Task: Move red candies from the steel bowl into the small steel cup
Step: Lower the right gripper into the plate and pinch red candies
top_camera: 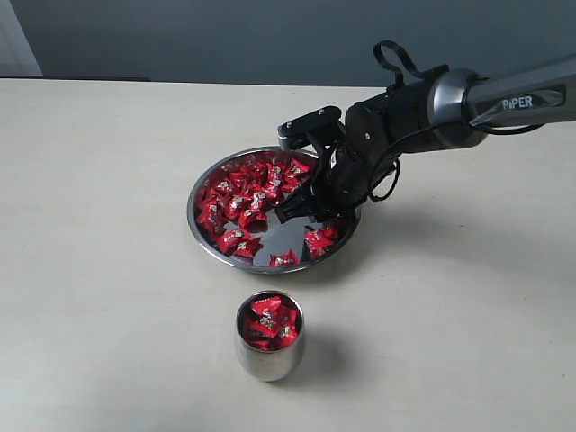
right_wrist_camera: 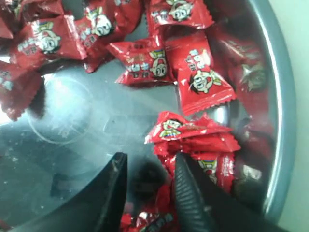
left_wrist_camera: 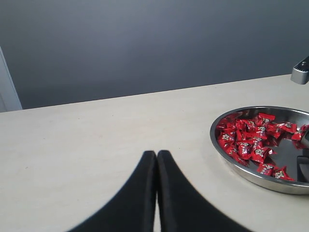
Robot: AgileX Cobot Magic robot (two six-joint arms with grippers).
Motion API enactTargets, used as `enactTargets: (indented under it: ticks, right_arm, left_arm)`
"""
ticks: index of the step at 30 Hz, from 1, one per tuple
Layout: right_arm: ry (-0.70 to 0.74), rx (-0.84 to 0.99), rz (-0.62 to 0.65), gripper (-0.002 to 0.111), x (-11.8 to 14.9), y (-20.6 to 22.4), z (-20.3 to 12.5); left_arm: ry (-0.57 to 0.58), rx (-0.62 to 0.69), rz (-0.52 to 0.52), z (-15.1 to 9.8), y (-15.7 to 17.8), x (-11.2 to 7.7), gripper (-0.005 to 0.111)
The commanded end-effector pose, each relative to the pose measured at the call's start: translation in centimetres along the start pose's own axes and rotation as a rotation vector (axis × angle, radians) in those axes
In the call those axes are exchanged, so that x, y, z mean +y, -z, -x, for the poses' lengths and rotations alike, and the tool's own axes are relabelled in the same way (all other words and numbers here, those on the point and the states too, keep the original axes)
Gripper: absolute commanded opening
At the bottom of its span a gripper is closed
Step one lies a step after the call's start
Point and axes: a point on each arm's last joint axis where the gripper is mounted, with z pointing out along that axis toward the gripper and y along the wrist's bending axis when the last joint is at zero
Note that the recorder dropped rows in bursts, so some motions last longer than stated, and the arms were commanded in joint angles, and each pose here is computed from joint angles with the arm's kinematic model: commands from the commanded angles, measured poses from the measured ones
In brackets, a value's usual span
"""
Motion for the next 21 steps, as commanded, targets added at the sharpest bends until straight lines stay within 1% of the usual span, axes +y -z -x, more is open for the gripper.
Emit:
enactTargets:
  ticks: [1, 4, 6, 7, 10, 11, 19, 21]
  right_arm:
    - [0.003, 0.002, -0.007, 0.034, -0.31, -0.18, 0.00]
    - [0.003, 0.001, -0.007, 0.034, -0.31, -0.18, 0.00]
    - [0.005, 0.001, -0.006, 0.030, -0.23, -0.18, 0.00]
    - [-0.001, 0.001, -0.004, 0.020, -0.21, -0.18, 0.00]
    - [-0.023, -0.001, 0.007, 0.007, -0.11, -0.18, 0.03]
    - [-0.018, -0.001, 0.007, 0.005, -0.11, -0.18, 0.03]
    - [-0.018, -0.029, 0.007, 0.004, -0.11, -0.09, 0.33]
    - [-0.042, -0.050, 0.018, 0.004, -0.02, 0.07, 0.55]
  left_arm:
    - [0.002, -0.006, 0.001, -0.08, 0.01, 0.00, 0.002]
    - [0.002, -0.006, 0.001, -0.08, 0.01, 0.00, 0.002]
    - [0.002, -0.006, 0.001, -0.08, 0.01, 0.00, 0.002]
    - [0.002, -0.006, 0.001, -0.08, 0.01, 0.00, 0.002]
    - [0.002, -0.006, 0.001, -0.08, 0.01, 0.00, 0.002]
    - [0.002, -0.006, 0.001, -0.08, 0.01, 0.00, 0.002]
    - [0.002, -0.006, 0.001, -0.08, 0.01, 0.00, 0.002]
    - [0.002, -0.006, 0.001, -0.08, 0.01, 0.00, 0.002]
